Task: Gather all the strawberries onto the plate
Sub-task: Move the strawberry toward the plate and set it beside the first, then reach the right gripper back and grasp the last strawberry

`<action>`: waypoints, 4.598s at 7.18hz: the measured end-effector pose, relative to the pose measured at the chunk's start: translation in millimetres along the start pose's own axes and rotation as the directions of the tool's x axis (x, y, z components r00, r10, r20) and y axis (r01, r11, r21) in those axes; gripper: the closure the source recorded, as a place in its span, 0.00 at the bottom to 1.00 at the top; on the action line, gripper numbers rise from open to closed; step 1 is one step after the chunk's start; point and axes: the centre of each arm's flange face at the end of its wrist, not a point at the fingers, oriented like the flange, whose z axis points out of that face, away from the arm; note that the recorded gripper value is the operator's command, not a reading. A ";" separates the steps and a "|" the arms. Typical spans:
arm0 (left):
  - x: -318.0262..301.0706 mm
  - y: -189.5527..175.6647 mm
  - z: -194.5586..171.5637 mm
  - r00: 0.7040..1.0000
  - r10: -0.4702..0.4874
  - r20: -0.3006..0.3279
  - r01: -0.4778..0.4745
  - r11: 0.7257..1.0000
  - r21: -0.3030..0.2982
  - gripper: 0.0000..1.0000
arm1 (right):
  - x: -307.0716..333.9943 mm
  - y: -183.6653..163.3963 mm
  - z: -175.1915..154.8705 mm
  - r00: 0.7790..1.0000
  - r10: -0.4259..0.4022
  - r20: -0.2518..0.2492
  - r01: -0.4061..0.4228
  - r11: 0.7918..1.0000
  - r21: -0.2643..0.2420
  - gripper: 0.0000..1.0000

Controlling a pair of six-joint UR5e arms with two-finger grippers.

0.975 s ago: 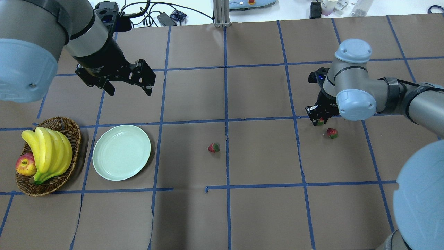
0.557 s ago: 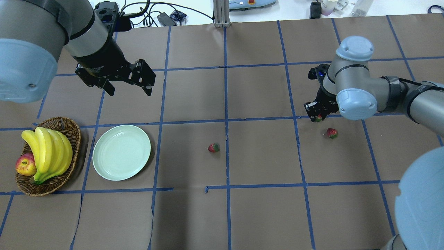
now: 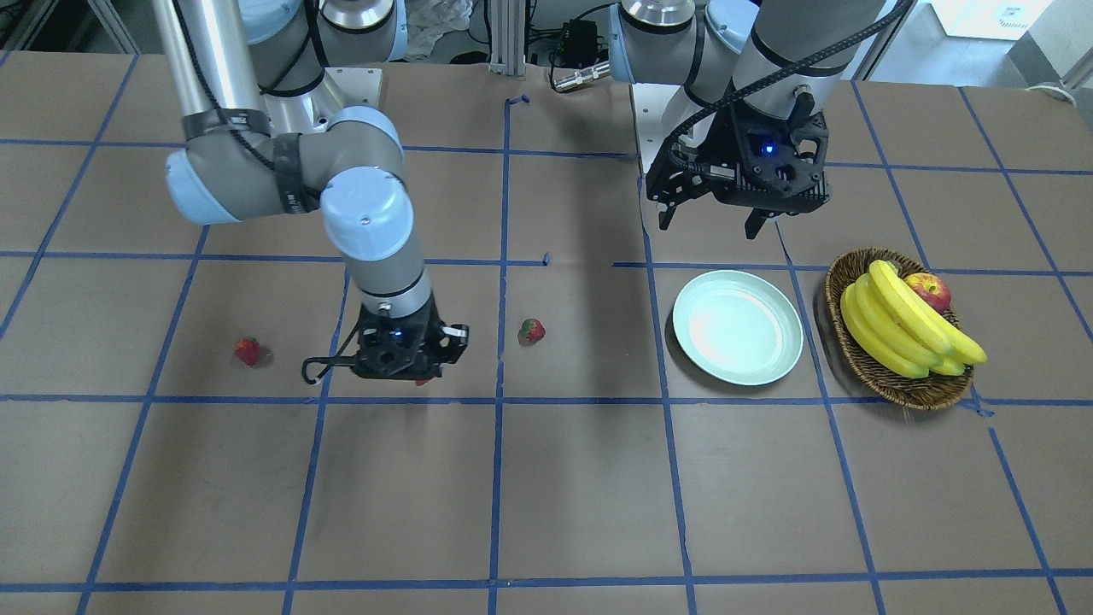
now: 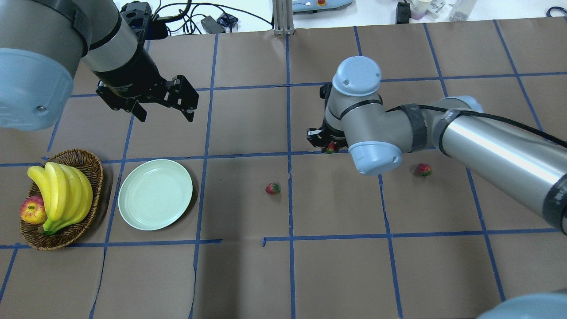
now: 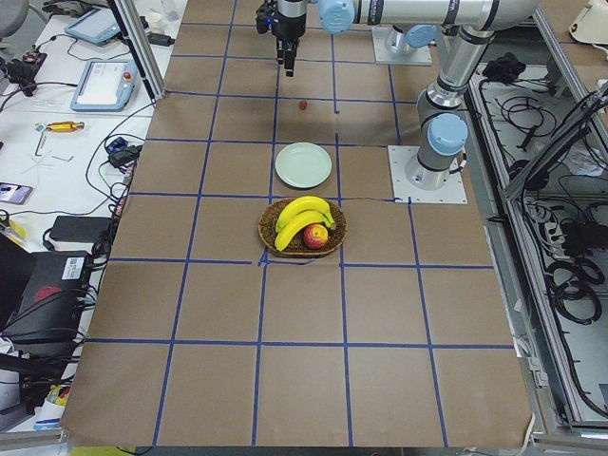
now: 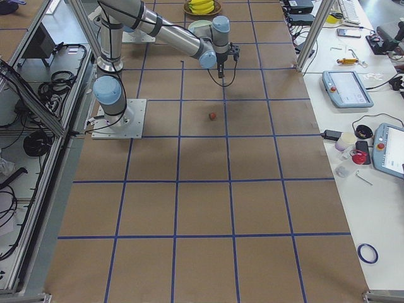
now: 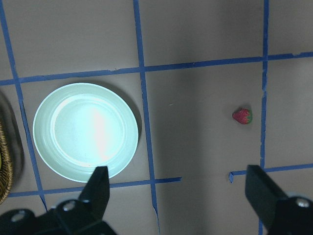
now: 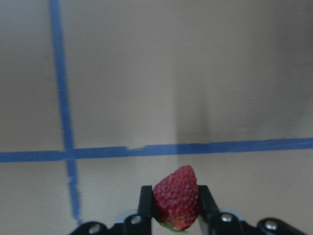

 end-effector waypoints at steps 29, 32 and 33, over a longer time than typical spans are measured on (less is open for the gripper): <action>0.6 0.8 0.1 1.000 0.002 0.001 -0.002 1.000 0.000 0.00 | 220.1 -18.7 16.3 0.993 -0.113 0.025 0.115 0.991 -0.074 1.00; 0.7 0.7 -0.3 1.000 0.002 0.000 -0.002 1.000 0.001 0.00 | 60.0 -2.9 -6.4 0.998 0.012 0.062 -0.011 1.000 -0.029 1.00; 0.7 0.7 -0.4 1.000 0.002 0.000 -0.002 1.000 0.001 0.00 | 5.2 13.5 -11.1 0.996 0.033 0.084 -0.031 0.999 -0.021 1.00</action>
